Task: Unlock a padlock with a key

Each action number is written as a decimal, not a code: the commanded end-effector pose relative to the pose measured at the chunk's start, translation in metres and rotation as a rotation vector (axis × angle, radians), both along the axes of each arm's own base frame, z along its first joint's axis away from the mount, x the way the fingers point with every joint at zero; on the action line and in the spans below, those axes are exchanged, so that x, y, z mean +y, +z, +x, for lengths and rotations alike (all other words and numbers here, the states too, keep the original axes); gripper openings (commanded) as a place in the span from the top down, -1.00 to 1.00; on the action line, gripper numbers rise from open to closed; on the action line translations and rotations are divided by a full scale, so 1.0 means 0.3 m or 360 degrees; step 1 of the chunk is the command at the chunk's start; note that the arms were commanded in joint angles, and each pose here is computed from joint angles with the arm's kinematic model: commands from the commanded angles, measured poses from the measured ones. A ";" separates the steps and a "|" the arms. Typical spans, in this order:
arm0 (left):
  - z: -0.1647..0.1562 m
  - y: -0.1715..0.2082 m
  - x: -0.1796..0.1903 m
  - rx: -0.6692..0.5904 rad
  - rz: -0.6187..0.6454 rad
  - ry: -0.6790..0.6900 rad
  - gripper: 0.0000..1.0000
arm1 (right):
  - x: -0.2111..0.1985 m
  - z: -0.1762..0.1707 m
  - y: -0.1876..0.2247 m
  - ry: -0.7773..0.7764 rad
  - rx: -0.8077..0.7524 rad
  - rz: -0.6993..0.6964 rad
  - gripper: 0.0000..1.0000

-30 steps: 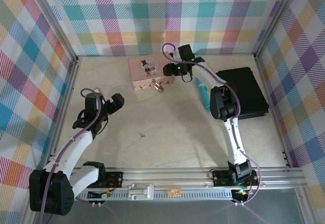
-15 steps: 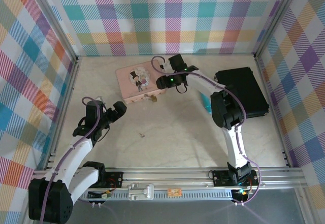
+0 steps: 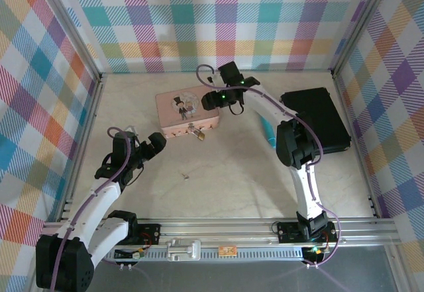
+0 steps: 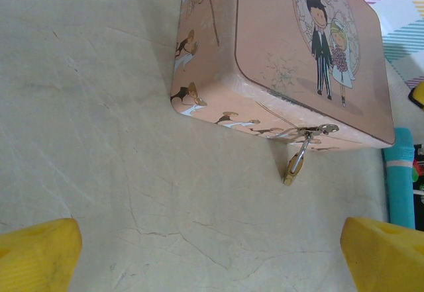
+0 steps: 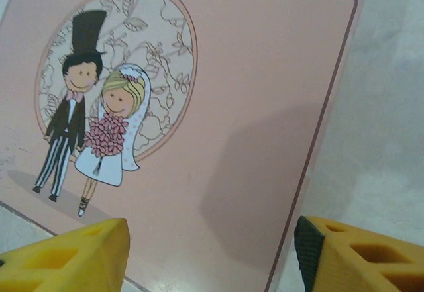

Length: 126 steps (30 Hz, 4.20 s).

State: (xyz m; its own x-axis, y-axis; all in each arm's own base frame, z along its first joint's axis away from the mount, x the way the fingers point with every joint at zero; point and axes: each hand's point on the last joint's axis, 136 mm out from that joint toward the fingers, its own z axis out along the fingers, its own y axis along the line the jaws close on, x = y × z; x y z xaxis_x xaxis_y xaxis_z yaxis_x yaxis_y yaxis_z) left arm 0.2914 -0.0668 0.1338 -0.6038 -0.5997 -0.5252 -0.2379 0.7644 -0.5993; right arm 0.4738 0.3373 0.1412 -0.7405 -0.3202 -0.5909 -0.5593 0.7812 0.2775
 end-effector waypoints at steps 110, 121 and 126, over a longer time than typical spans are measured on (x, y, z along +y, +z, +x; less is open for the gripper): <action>0.110 0.268 -0.568 -0.0595 -0.0382 -0.0414 0.61 | 0.056 -0.566 0.187 -0.0220 0.0329 0.0849 1.00; 0.095 0.352 -0.549 -0.0721 -0.0109 -0.0535 1.00 | -0.009 -0.565 0.303 0.0044 0.0078 0.0906 0.27; 0.057 0.422 -0.588 -0.0837 0.0043 -0.0819 1.00 | -0.070 -0.571 0.393 0.0287 0.0038 0.1050 0.24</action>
State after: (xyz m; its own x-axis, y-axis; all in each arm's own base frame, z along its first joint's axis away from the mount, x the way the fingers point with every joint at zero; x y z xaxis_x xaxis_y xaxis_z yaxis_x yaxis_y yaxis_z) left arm 0.3172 -0.2348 0.2384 -0.5108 -0.4181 -0.7512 0.3291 0.7121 -0.6202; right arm 0.3168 0.3176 0.2332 -0.7883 0.0433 -0.6138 -0.5204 0.4854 0.7025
